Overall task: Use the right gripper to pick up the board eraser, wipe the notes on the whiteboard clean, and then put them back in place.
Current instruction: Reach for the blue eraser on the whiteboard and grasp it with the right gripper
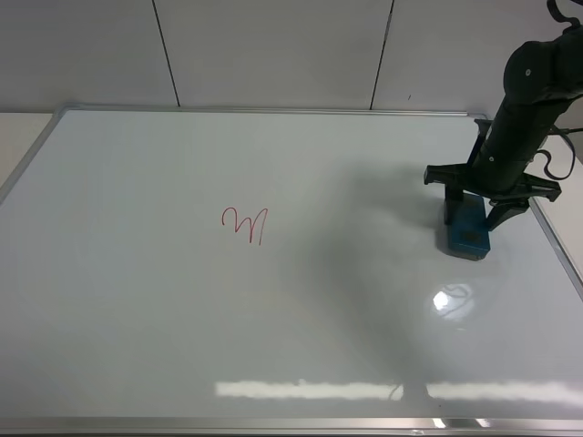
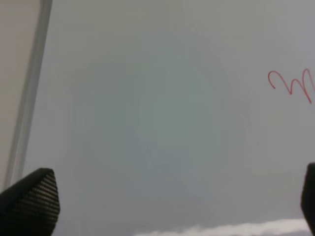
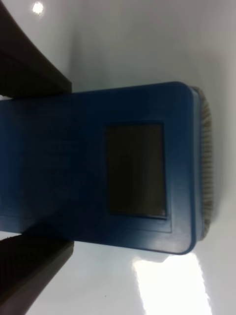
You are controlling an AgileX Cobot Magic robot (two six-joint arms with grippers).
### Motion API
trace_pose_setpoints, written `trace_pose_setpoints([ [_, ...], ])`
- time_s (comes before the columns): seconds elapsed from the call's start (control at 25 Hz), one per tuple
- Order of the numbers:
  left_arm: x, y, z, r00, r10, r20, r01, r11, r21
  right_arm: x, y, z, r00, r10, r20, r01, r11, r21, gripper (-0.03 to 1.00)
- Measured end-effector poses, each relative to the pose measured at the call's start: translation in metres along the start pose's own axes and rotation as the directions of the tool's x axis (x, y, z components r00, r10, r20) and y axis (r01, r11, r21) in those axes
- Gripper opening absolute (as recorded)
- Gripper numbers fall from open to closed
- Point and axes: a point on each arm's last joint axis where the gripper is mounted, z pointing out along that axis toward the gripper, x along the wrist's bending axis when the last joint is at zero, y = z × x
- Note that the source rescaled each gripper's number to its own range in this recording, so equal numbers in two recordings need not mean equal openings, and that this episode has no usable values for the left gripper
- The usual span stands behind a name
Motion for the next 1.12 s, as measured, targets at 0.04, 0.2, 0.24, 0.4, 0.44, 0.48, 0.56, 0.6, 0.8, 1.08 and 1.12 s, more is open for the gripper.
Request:
trace_pose_setpoints([
  [0.04, 0.000, 0.000, 0.000, 1.000, 0.000, 0.000, 0.000, 1.000, 0.000, 0.000, 0.000, 0.000, 1.000, -0.002, 0.002, 0.002, 1.000, -0.001, 0.02],
  [0.2, 0.000, 0.000, 0.000, 1.000, 0.000, 0.000, 0.000, 1.000, 0.000, -0.001, 0.000, 0.000, 1.000, -0.011, 0.013, 0.011, 1.000, 0.001, 0.02],
  [0.24, 0.000, 0.000, 0.000, 1.000, 0.000, 0.000, 0.000, 1.000, 0.000, -0.002, 0.000, 0.000, 1.000, -0.014, 0.017, 0.014, 1.000, 0.002, 0.02],
  [0.4, 0.000, 0.000, 0.000, 1.000, 0.000, 0.000, 0.000, 1.000, 0.000, -0.002, -0.002, 0.000, 0.999, -0.028, 0.025, 0.027, 0.999, 0.017, 0.02],
  [0.44, 0.000, 0.000, 0.000, 1.000, 0.000, 0.000, 0.000, 1.000, 0.000, -0.003, -0.002, 0.000, 0.999, -0.034, 0.028, 0.033, 0.999, 0.025, 0.02],
  [0.48, 0.000, 0.000, 0.000, 1.000, 0.000, 0.000, 0.000, 1.000, 0.000, -0.003, -0.003, 0.000, 0.999, -0.045, 0.030, 0.044, 0.999, 0.032, 0.02],
  [0.56, 0.000, 0.000, 0.000, 1.000, 0.000, 0.000, 0.000, 1.000, 0.000, -0.003, -0.003, -0.002, 0.998, -0.055, 0.034, 0.053, 0.998, 0.043, 0.02],
  [0.6, 0.000, 0.000, 0.000, 1.000, 0.000, 0.000, 0.000, 1.000, 0.000, -0.003, -0.002, -0.003, 0.997, -0.063, 0.036, 0.061, 0.997, 0.048, 0.02],
  [0.8, 0.000, 0.000, 0.000, 1.000, 0.000, 0.000, 0.000, 1.000, 0.000, 0.016, -0.001, -0.011, 0.982, -0.188, 0.032, 0.187, 0.982, 0.031, 0.02],
  [1.08, 0.000, 0.000, 0.000, 1.000, 0.000, 0.000, 0.000, 1.000, 0.000, 0.057, -0.002, -0.030, 0.914, -0.404, 0.021, 0.404, 0.914, -0.015, 0.02],
  [1.12, 0.000, 0.000, 0.000, 1.000, 0.000, 0.000, 0.000, 1.000, 0.000, 0.063, -0.004, -0.033, 0.903, -0.430, 0.020, 0.430, 0.903, -0.020, 0.02],
])
